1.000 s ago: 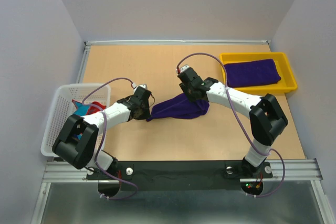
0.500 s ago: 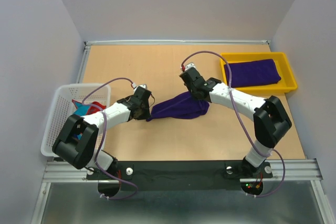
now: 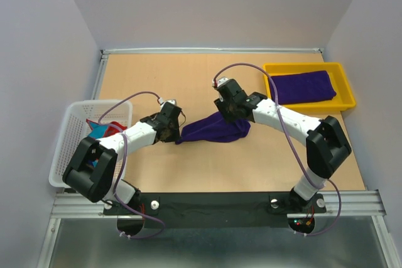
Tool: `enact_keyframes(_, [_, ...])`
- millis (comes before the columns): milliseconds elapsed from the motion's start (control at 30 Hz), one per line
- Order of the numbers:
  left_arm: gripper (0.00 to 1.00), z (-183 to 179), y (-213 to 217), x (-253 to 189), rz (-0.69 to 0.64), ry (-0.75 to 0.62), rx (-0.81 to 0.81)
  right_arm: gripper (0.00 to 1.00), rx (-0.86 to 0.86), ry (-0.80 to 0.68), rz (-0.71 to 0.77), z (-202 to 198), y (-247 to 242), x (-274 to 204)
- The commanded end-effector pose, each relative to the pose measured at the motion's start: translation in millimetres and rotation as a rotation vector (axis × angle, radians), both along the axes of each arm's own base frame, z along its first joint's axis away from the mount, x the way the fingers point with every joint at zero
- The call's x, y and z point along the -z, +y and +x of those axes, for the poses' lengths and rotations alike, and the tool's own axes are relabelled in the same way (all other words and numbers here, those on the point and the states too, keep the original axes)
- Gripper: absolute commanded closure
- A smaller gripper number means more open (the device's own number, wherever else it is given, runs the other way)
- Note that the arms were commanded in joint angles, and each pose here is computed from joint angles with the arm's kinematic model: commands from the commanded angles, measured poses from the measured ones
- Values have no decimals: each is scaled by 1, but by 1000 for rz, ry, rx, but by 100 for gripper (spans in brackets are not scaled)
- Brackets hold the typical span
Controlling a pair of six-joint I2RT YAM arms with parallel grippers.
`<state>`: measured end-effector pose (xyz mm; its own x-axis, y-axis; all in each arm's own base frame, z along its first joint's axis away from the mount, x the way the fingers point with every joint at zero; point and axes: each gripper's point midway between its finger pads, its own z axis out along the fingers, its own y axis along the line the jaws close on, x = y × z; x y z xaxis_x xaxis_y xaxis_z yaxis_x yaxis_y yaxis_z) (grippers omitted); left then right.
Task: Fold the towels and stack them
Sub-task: Flatten out the crumpled towel
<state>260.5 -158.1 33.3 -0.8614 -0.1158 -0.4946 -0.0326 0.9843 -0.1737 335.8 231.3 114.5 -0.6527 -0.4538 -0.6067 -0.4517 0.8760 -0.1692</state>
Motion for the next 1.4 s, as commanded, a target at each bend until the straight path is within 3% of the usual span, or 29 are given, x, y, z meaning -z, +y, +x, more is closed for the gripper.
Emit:
enact_keyframes(0, [100, 8, -3, -20, -8, -51, 8, 52, -15, -21, 1, 9, 8, -3])
enact_keyframes(300, [100, 9, -3, -20, -1, -51, 6, 57, 44, -39, -86, 19, -5, 12])
enact_keyframes(400, [100, 9, -2, -20, 3, -54, 3, 67, 49, -55, -87, 22, -5, 8])
enact_keyframes(433, [100, 8, -2, -20, 5, -51, 4, 77, 45, -62, -81, 23, -3, 5])
enact_keyframes(567, [100, 11, -1, -22, 4, -62, -2, 94, 45, -86, -67, 27, -2, -6])
enact_keyframes(633, [100, 13, 0, -27, 6, -77, -9, 99, 42, -102, -64, 29, -1, -13])
enact_keyframes(767, [100, 31, 2, -55, 23, -162, -28, 100, 51, -169, -31, 39, 1, -44])
enact_keyframes(933, [100, 82, 15, -145, 38, -391, -82, 100, 80, -330, 33, 78, -8, -123])
enact_keyframes(1100, [100, 133, 23, -268, 21, -667, -102, 99, 154, -479, 121, 120, -37, -203])
enact_keyframes(1267, [100, 147, 22, -400, 23, -971, -51, 100, 185, -644, 241, 147, -62, -292])
enact_keyframes(1367, [100, 144, 20, -453, 4, -1111, -15, 100, 167, -718, 288, 151, -69, -329])
